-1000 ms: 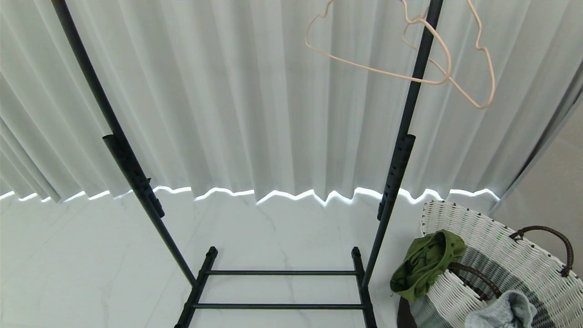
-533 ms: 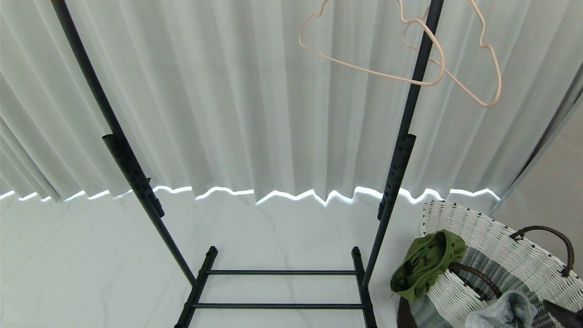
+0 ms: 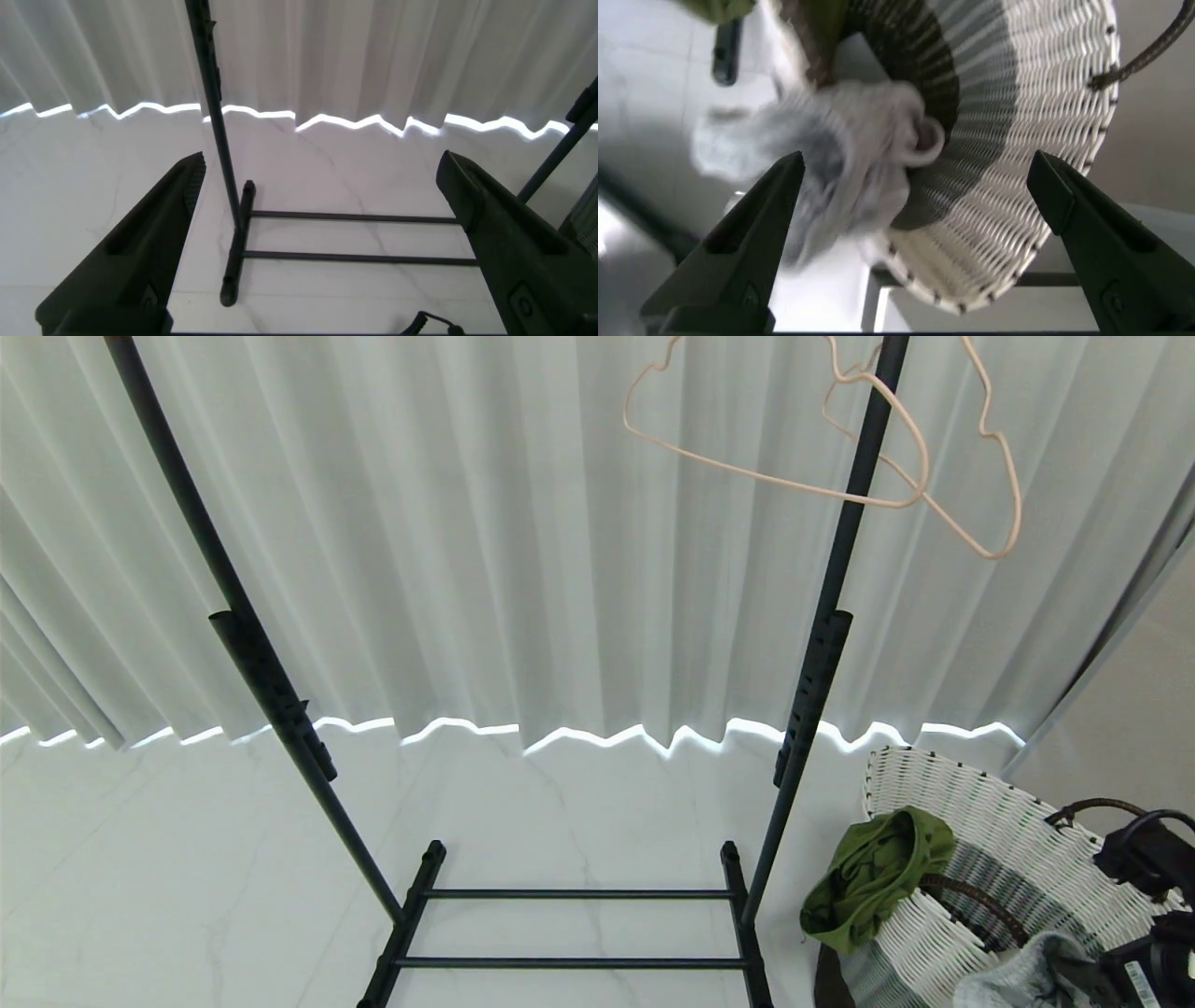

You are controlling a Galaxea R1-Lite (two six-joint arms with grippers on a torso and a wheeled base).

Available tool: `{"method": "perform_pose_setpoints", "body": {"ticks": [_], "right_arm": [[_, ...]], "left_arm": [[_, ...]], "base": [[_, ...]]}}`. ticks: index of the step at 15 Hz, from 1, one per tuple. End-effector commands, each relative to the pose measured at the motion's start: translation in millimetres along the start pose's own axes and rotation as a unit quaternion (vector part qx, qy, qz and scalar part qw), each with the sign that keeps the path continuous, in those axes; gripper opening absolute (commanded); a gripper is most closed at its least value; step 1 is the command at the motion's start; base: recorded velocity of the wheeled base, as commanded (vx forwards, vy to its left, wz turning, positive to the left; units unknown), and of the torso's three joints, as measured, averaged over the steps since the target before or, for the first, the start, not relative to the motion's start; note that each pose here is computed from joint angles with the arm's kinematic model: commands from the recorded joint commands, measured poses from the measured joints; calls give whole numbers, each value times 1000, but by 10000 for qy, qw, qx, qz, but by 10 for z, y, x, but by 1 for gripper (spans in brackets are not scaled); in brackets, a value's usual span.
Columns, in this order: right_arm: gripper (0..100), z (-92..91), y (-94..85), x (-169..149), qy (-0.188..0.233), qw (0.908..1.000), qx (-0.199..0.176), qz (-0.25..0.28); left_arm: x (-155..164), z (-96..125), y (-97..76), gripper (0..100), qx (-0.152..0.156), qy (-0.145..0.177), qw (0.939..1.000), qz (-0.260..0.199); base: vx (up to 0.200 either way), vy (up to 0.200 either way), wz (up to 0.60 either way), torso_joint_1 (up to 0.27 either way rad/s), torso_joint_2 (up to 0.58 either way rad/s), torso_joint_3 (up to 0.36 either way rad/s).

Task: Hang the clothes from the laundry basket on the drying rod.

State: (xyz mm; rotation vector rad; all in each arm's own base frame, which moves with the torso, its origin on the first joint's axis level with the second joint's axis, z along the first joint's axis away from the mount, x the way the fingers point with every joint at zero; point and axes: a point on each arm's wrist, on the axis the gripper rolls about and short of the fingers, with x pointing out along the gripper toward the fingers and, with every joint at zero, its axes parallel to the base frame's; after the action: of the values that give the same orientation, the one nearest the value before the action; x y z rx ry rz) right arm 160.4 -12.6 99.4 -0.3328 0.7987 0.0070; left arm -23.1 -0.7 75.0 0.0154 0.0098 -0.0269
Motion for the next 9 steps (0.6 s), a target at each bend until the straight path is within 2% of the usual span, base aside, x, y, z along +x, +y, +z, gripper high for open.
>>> {"method": "perform_pose_setpoints", "body": {"ticks": [1, 6, 7, 9], "right_arm": [[100, -16, 10, 186, 338, 9994, -15, 45], [100, -37, -17, 281, 514, 9986, -52, -143], [0, -55, -10, 276, 535, 9985, -54, -135], [0, -55, -11, 268, 516, 9985, -53, -151]], "left_arm": [[0, 1, 0, 100, -1, -4, 10000, -4], [0, -1, 0, 100, -1, 4, 10000, 4], [0, 1, 0, 100, -9, -4, 10000, 4], [0, -1, 0, 100, -9, 4, 10000, 4]], "base": [[0, 0, 0, 0, 0, 0], [0, 0, 0, 0, 0, 0], [0, 0, 0, 0, 0, 0], [0, 0, 0, 0, 0, 0]]}}
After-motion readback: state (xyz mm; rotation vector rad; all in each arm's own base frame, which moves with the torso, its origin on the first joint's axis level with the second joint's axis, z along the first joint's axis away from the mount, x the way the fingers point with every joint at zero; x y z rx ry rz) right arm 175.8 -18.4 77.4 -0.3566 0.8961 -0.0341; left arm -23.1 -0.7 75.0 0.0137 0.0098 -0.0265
